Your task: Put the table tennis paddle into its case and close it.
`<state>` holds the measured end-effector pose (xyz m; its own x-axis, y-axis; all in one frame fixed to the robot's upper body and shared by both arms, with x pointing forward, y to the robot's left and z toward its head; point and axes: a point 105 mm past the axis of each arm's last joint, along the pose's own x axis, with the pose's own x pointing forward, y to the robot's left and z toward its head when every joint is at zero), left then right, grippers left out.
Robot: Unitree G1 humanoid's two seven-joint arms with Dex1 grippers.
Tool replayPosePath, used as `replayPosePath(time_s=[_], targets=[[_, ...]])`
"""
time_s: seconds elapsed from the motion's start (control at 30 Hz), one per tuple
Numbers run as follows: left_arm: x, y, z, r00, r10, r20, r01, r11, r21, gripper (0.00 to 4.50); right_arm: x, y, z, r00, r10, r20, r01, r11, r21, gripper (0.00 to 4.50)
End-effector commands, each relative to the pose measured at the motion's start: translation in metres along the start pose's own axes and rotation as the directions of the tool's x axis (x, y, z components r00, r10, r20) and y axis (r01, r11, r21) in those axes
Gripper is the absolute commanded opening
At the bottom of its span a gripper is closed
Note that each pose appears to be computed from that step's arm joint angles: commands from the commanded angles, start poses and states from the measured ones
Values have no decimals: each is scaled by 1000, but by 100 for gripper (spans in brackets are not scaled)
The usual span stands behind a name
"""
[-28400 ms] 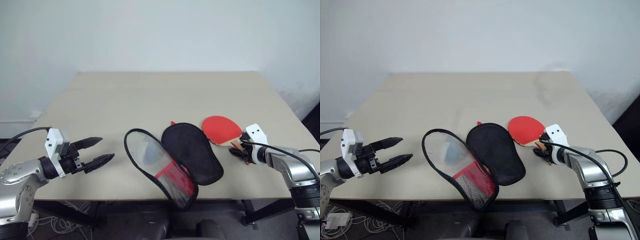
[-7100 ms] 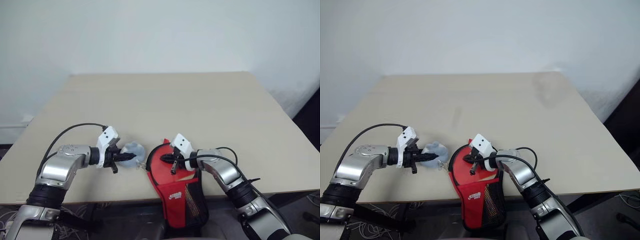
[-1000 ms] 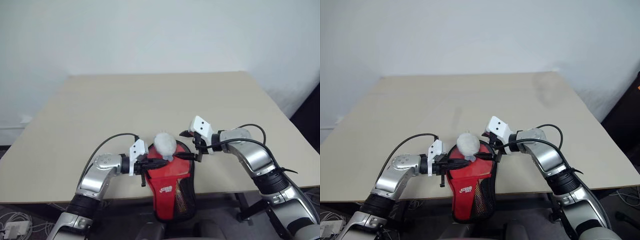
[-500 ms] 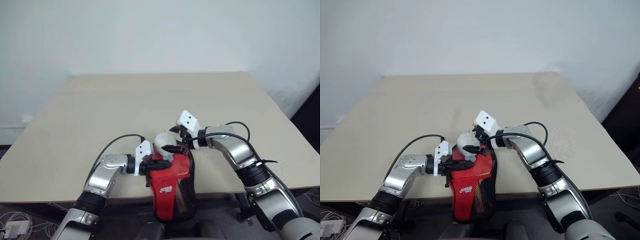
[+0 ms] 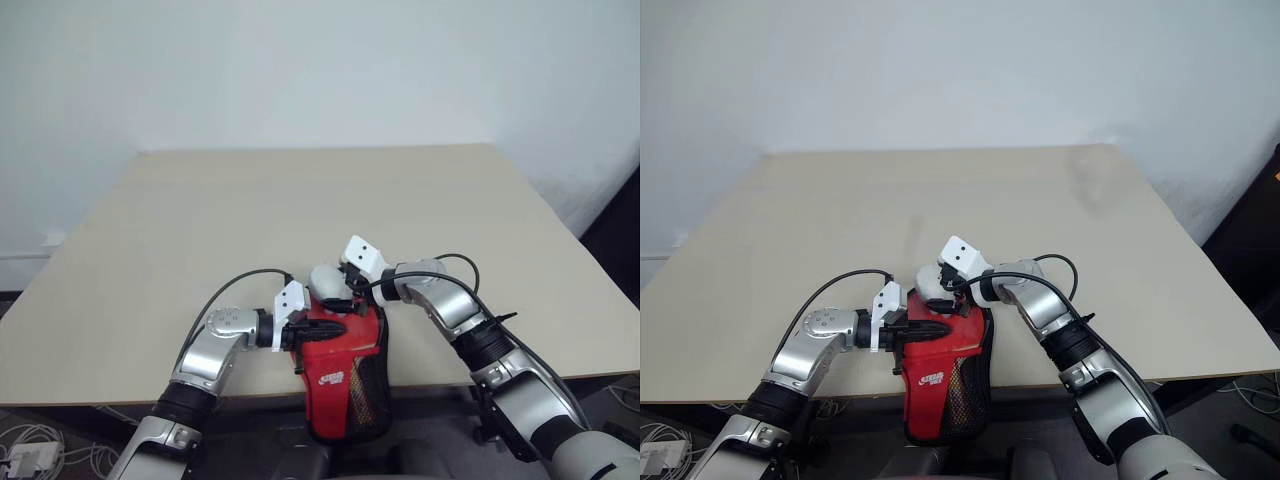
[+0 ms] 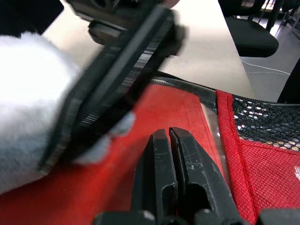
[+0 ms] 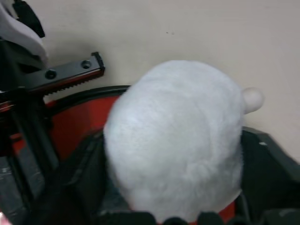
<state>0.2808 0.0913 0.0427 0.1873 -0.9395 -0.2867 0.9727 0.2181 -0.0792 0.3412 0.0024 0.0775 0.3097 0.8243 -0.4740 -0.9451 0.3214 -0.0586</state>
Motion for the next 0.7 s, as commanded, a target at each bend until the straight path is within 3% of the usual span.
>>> replayPosePath(time_s=[0.03, 0.2, 0.33, 0.7], targets=[[1, 2, 5, 1000, -4, 1, 4, 1000, 26, 0, -1, -5, 11, 1000, -15, 24, 15, 1000, -25, 255], [1, 2, 5, 1000, -7, -2, 7, 1000, 18, 0, -1, -7, 15, 999, -14, 36, 15, 999, -29, 109], [2, 6, 7, 1000, 3, 4, -3, 1000, 9, 0, -1, -15, 20, 999, -30, 41, 32, 999, -33, 36], [8, 22, 12, 998, 62, 23, -62, 998, -11, 0, 1, -38, 31, 996, -75, 45, 78, 996, -48, 33]])
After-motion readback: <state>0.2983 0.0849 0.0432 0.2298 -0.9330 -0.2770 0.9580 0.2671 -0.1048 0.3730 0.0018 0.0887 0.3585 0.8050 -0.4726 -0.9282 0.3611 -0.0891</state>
